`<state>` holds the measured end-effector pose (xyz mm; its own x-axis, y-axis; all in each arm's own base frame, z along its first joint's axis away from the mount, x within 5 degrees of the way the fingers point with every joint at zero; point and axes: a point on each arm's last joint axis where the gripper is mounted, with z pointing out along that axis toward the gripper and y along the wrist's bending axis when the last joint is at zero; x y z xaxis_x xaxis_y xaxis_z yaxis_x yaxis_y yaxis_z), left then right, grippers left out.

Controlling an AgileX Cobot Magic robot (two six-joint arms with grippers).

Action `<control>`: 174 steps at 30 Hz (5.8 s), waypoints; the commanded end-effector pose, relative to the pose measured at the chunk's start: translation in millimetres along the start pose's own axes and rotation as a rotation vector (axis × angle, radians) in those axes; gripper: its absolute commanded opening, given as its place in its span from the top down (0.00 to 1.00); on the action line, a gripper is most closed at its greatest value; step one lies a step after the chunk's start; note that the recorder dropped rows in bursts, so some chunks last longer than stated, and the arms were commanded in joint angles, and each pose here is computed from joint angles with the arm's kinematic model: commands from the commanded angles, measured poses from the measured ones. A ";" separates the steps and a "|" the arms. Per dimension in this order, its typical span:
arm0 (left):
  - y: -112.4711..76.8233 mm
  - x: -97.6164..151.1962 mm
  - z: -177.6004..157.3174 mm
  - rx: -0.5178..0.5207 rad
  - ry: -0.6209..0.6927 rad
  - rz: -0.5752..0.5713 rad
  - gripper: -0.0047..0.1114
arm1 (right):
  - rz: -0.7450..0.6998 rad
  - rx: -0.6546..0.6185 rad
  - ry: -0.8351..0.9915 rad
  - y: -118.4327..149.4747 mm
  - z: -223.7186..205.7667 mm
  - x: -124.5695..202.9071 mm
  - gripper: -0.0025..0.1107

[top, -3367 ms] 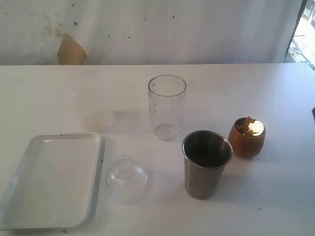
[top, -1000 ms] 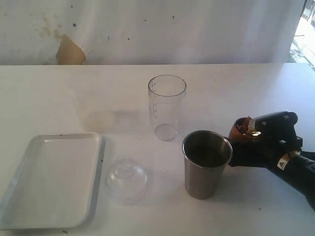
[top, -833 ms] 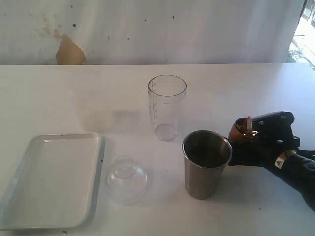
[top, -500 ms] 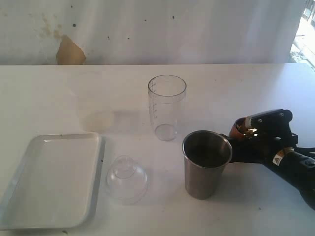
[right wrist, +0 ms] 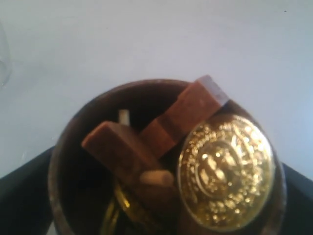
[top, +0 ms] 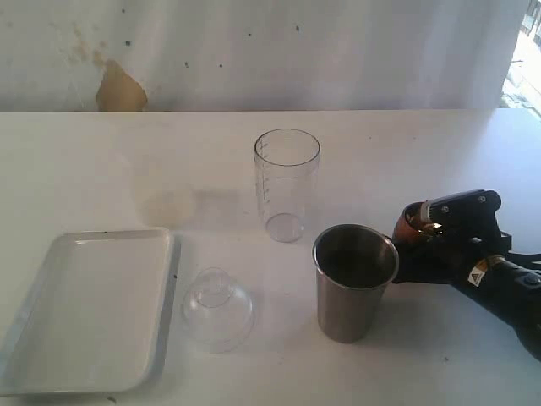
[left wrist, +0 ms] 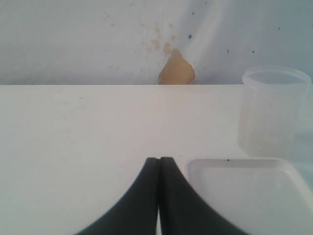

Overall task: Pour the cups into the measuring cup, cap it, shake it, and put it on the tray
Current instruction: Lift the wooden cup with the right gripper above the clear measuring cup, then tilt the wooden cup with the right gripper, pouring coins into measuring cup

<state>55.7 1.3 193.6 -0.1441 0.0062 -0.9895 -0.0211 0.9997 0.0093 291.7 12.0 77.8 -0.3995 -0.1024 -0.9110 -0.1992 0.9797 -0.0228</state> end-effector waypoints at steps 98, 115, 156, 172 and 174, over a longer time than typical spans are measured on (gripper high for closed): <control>-0.2 1.6 0.0 0.004 0.002 0.002 0.96 | -0.987 -0.130 -0.458 38.5 113.8 -212.8 0.98; -0.2 1.6 0.0 0.004 0.002 0.002 0.96 | -0.786 -0.134 -0.444 18.6 112.5 -213.7 0.98; -0.2 1.6 0.0 0.004 0.002 0.002 0.96 | -1.234 -0.192 -0.437 20.7 101.3 -214.9 0.98; -0.2 1.6 0.0 0.004 0.002 0.002 0.96 | -1.382 -0.200 -0.414 21.0 102.2 -210.2 0.98; -0.2 1.6 0.0 0.004 0.002 0.002 0.96 | -1.384 -0.200 -0.414 21.0 102.2 -210.2 0.98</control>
<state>55.7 1.3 193.6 -0.1441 0.0062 -0.9895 -0.0211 0.9997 0.0093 463.3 72.8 216.9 0.4712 -0.8380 -0.2753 -0.3642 0.0994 -0.9260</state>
